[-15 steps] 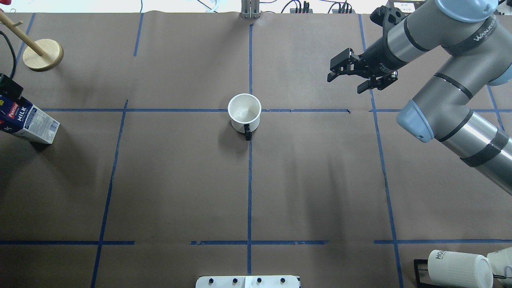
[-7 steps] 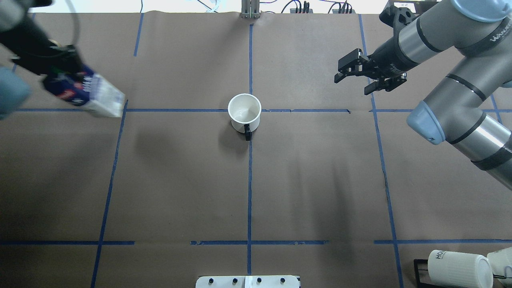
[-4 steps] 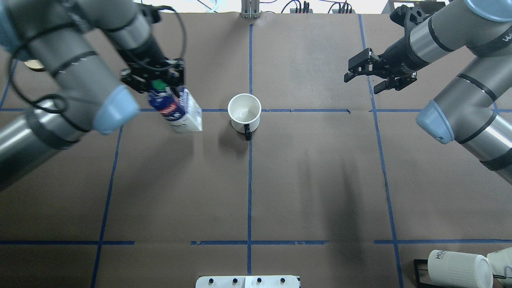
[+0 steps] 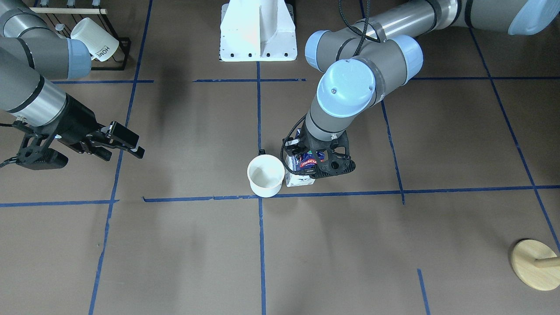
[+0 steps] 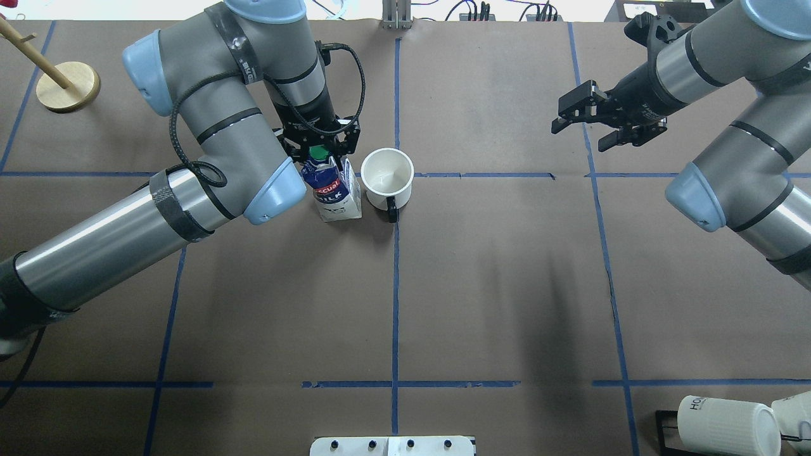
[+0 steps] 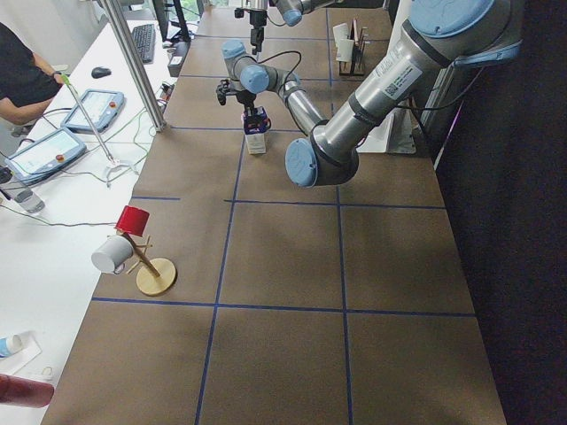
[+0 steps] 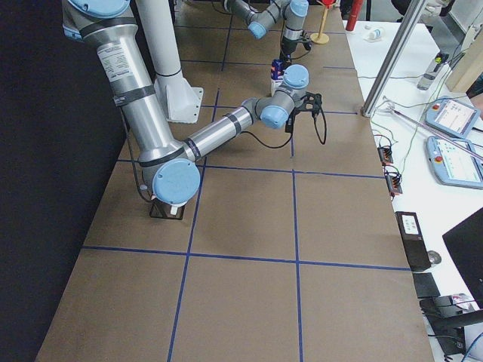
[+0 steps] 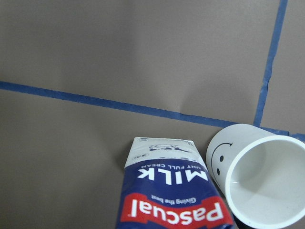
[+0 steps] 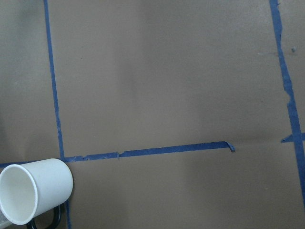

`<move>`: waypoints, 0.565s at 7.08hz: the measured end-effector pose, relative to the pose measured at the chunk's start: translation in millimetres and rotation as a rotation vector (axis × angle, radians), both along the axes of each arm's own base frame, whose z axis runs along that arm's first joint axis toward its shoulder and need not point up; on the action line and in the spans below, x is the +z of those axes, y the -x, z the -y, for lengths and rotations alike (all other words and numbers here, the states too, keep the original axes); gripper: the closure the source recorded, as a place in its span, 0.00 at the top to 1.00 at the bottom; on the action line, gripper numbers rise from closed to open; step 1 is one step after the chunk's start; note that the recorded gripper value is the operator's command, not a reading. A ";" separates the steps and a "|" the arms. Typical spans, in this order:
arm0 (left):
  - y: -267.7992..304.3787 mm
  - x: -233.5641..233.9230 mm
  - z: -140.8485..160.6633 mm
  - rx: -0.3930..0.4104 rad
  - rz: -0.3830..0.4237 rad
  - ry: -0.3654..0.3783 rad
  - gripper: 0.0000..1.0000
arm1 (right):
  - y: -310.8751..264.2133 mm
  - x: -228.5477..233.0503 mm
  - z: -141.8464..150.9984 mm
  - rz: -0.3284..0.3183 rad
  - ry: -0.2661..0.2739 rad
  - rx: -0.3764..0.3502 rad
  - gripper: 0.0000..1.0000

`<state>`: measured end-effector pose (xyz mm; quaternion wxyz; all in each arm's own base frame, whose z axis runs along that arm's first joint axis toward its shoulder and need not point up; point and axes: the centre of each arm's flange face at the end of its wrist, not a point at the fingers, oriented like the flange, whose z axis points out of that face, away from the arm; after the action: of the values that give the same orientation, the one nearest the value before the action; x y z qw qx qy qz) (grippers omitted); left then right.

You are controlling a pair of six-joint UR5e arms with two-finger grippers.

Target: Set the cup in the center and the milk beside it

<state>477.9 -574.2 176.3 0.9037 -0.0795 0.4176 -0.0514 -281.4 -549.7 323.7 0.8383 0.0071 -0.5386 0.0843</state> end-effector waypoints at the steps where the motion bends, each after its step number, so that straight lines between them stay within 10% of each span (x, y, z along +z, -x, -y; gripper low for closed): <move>1: 0.4 -3.3 -0.1 -0.002 -0.004 -0.010 1.00 | 0.0 0.4 0.1 -0.001 0.000 0.001 1.00; 4: 83.3 -48.8 1.4 -0.094 -0.073 -0.109 1.00 | -1.9 -0.4 -0.7 0.001 -0.002 0.001 1.00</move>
<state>394.6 -575.6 127.6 0.8873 -0.0125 0.4559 -0.0683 -279.5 -549.0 323.3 0.8380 0.0081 -0.5392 0.0841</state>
